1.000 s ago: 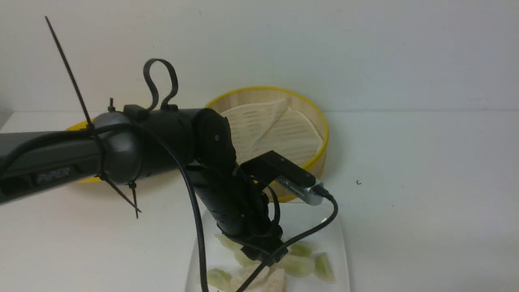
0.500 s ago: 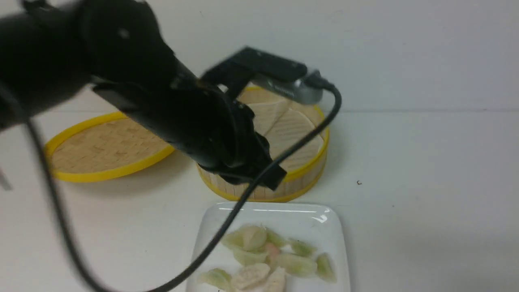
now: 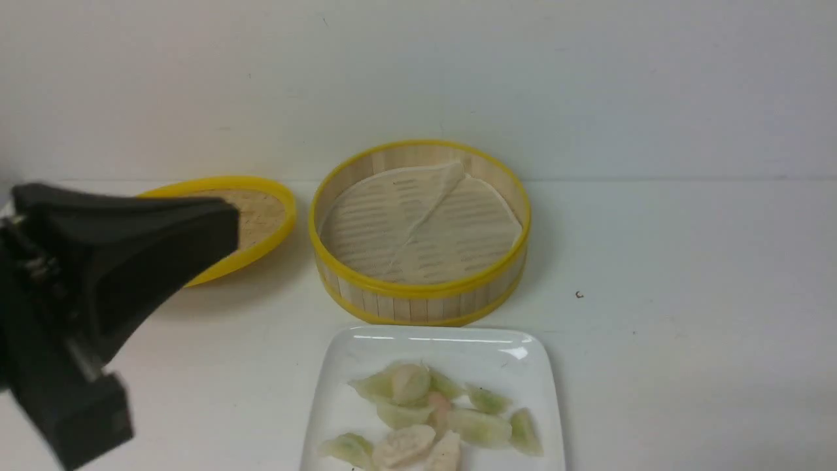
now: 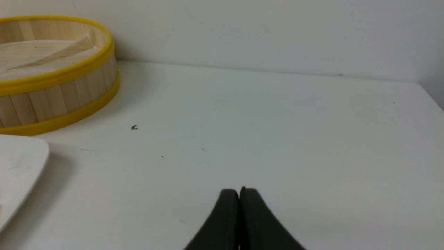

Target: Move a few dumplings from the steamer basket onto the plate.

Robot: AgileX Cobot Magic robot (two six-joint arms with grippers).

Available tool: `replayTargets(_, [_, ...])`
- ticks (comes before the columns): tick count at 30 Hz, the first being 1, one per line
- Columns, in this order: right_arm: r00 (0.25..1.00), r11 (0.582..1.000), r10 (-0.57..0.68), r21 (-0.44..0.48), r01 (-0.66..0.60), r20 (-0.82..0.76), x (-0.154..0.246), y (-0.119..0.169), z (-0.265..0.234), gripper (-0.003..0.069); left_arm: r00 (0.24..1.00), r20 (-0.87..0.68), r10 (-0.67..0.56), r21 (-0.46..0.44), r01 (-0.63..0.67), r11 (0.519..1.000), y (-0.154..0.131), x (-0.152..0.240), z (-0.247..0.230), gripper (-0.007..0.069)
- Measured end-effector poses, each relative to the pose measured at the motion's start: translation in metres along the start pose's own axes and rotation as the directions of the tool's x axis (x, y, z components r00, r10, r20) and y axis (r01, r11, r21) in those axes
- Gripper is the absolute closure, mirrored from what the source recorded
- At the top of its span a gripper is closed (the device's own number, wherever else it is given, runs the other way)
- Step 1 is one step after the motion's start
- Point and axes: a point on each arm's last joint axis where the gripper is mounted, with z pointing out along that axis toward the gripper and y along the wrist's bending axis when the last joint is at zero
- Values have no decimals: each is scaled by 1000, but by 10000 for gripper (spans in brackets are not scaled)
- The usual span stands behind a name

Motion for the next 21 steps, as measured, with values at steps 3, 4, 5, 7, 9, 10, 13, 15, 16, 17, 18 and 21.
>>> replayTargets(3, [1000,1000,0,0,0,0,0,0,0,673,996,85,-5,-30,7,1000,3,20,-13,631])
replayTargets(4, [1000,1000,0,0,0,0,0,0,0,673,993,118,-5,-36,9,999,3,26,-19,631])
replayTargets(5, [1000,1000,0,0,0,0,0,0,0,673,991,132,-6,-42,12,999,4,32,-22,631])
replayTargets(7, [1000,1000,0,0,0,0,0,0,0,673,988,156,-6,-46,13,999,4,39,-28,631])
replayTargets(9, [1000,1000,0,0,0,0,0,0,0,673,986,168,-3,-47,12,999,4,47,-33,631])
replayTargets(10, [1000,1000,0,0,0,0,0,0,0,673,985,170,-2,-47,10,999,4,50,-34,631])
replayTargets(13, [1000,1000,0,0,0,0,0,0,0,673,984,180,15,-49,-6,999,4,54,-38,631])
replayTargets(15, [1000,1000,0,0,0,0,0,0,0,673,983,184,19,-50,-10,999,4,54,-38,631])
replayTargets(16, [1000,1000,0,0,0,0,0,0,0,673,982,185,25,-51,-16,999,4,54,-39,631])
replayTargets(17, [1000,1000,0,0,0,0,0,0,0,673,982,185,29,-52,-20,998,4,54,-39,631])
replayTargets(18, [1000,1000,0,0,0,0,0,0,0,673,982,185,30,-52,-21,998,4,54,-39,631])
replayTargets(21, [1000,1000,0,0,0,0,0,0,0,673,982,185,45,-55,-35,998,4,54,-39,631])
